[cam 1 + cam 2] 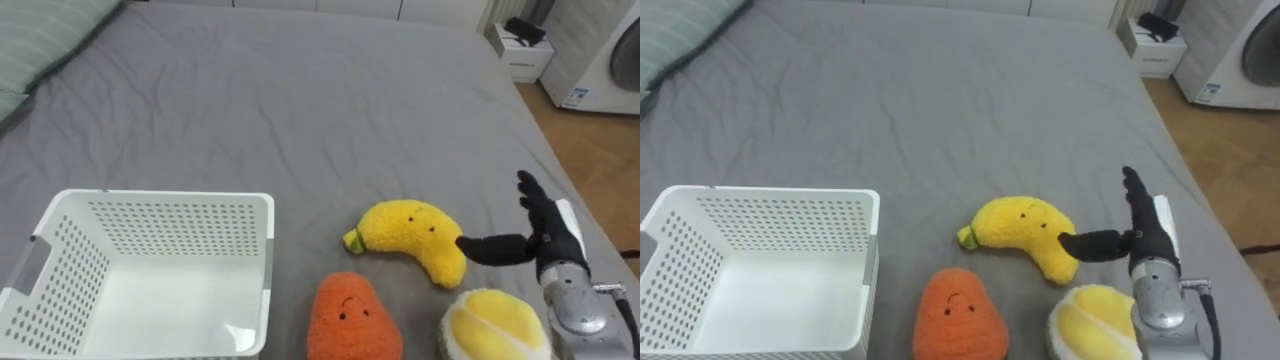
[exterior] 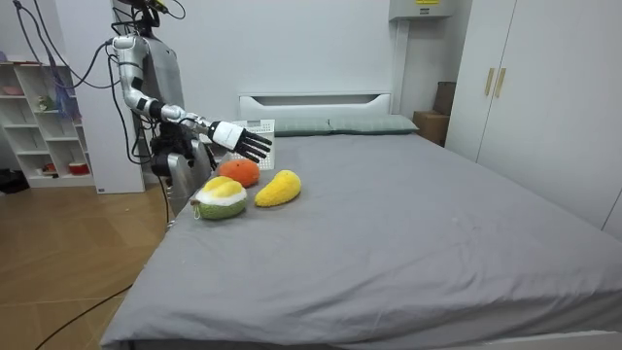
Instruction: Collect toys from the bed
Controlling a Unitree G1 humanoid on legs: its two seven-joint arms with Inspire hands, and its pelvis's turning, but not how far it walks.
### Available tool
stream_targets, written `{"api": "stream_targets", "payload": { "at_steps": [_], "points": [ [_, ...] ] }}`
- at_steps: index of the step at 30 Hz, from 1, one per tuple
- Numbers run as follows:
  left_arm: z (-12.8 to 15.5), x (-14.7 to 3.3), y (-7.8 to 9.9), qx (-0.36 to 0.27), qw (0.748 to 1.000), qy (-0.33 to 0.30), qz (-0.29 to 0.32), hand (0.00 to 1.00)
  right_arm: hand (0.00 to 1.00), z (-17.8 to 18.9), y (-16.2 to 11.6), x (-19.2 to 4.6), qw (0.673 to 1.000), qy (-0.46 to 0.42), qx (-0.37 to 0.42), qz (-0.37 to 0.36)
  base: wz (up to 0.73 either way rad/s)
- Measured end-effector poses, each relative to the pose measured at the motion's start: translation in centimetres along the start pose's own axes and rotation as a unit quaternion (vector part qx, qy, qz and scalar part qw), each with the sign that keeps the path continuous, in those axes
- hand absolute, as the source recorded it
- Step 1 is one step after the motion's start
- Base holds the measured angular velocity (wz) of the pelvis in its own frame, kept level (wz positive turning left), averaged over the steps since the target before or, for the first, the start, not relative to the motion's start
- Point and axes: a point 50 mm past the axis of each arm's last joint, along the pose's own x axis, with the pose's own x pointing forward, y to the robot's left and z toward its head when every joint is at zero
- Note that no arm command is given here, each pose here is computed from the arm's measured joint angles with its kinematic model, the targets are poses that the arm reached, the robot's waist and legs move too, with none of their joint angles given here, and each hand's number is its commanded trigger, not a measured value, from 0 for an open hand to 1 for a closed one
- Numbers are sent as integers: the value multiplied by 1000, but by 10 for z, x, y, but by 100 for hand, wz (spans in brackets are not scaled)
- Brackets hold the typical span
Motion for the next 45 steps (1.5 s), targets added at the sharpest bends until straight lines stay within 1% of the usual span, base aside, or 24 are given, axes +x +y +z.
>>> {"api": "stream_targets", "payload": {
  "at_steps": [6,10,13,16,18,25,32,38,39,40,41,42,43,44,45],
  "points": [
    [-1,0,0,1,1000,7,-1,0,0,-34,13,-4,994,81,-36,60,4],
    [-1,0,0,2,1000,9,0,0,0,-43,17,-6,991,103,-37,82,0],
    [5,1,1,1,1000,3,0,0,0,-54,21,-9,986,127,-45,96,0],
    [10,2,1,0,1000,-4,0,0,0,-60,25,-11,981,136,-78,111,0],
    [19,2,1,2,1000,-14,-1,0,0,-71,26,-14,975,157,-106,117,0],
    [19,2,0,4,1000,-12,-3,0,0,-72,26,-14,970,158,-140,120,0],
    [17,2,-1,9,1000,-3,-10,0,0,-69,25,-10,957,160,-196,141,0],
    [17,3,-1,5,1000,1,-21,0,0,-68,25,-9,952,171,-198,160,0],
    [19,3,-1,5,1000,-1,-21,0,2,-69,24,-9,950,174,-201,163,3],
    [19,3,-1,5,1000,-2,-21,0,27,-69,24,-9,949,174,-206,165,0],
    [21,3,0,4,1000,-3,-21,0,63,-69,24,-9,946,176,-214,168,0],
    [22,3,0,4,1000,-3,-20,0,75,-71,24,-9,944,181,-218,169,0],
    [22,3,0,4,1000,-3,-20,0,83,-71,24,-10,943,184,-221,169,0],
    [23,3,0,4,1000,-3,-20,0,100,-73,24,-10,940,190,-226,169,0],
    [23,3,0,4,1000,-4,-20,0,100,-74,23,-10,939,193,-228,169,0]
  ]
}}
